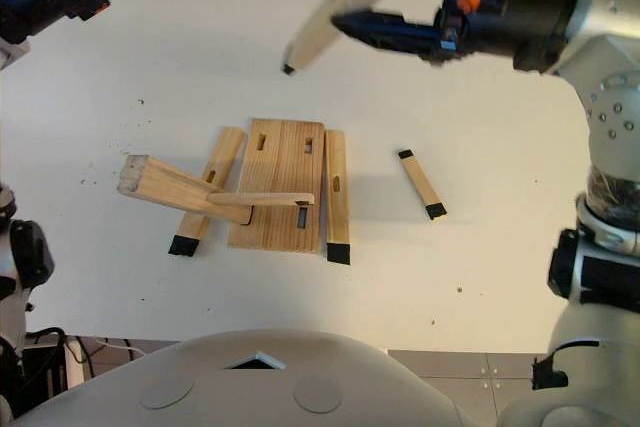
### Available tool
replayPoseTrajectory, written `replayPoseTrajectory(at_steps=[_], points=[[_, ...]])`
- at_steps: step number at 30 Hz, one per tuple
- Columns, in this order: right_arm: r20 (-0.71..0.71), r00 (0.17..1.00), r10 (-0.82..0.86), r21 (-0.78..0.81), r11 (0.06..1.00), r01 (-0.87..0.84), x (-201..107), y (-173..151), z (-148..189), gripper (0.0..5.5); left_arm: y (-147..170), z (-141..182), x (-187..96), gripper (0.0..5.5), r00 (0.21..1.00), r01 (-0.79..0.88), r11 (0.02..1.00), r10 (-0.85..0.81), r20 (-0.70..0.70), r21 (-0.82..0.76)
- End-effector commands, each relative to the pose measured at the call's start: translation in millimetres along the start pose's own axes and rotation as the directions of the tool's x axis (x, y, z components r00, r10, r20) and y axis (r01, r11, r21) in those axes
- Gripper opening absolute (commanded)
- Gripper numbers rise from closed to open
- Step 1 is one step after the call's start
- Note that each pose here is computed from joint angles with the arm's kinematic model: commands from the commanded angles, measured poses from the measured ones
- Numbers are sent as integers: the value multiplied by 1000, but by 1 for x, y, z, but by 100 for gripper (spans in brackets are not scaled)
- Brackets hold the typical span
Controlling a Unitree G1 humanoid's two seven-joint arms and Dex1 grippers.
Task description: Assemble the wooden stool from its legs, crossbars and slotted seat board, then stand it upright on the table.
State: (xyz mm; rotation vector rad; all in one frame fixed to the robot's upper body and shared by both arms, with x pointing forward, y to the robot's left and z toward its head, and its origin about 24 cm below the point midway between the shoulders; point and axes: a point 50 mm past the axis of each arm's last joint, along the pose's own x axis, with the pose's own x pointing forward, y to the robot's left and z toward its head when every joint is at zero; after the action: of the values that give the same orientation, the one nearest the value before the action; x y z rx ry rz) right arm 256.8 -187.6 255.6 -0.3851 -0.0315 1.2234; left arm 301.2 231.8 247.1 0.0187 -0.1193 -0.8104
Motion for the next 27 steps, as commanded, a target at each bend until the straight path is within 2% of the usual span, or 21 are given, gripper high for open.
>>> replayPoseTrajectory(at_steps=[1, 5, 9, 16, 27], points=[[-127, 990, 64, -2, 998, -65, -14, 22, -26, 203, 9, -49, -41, 343, 976, -51, 997, 63, -207, 61], [-180, 974, 136, 48, 990, -129, -18, 44, -47, 203, -9, -83, -64, 343, 925, 62, 992, -18, -380, 105], [-161, 970, 182, 75, 982, -172, -10, 60, -52, 203, -28, -103, -74, 343, 868, 186, 980, -133, -478, 65], [-109, 954, 279, 145, 954, -262, 8, 88, -56, 203, -39, -113, -84, 343, 799, 299, 954, -244, -549, 12], [-80, 964, 253, 162, 958, -237, 19, 96, -63, 203, -50, -110, -89, 343, 715, 433, 898, -398, -575, -81]])
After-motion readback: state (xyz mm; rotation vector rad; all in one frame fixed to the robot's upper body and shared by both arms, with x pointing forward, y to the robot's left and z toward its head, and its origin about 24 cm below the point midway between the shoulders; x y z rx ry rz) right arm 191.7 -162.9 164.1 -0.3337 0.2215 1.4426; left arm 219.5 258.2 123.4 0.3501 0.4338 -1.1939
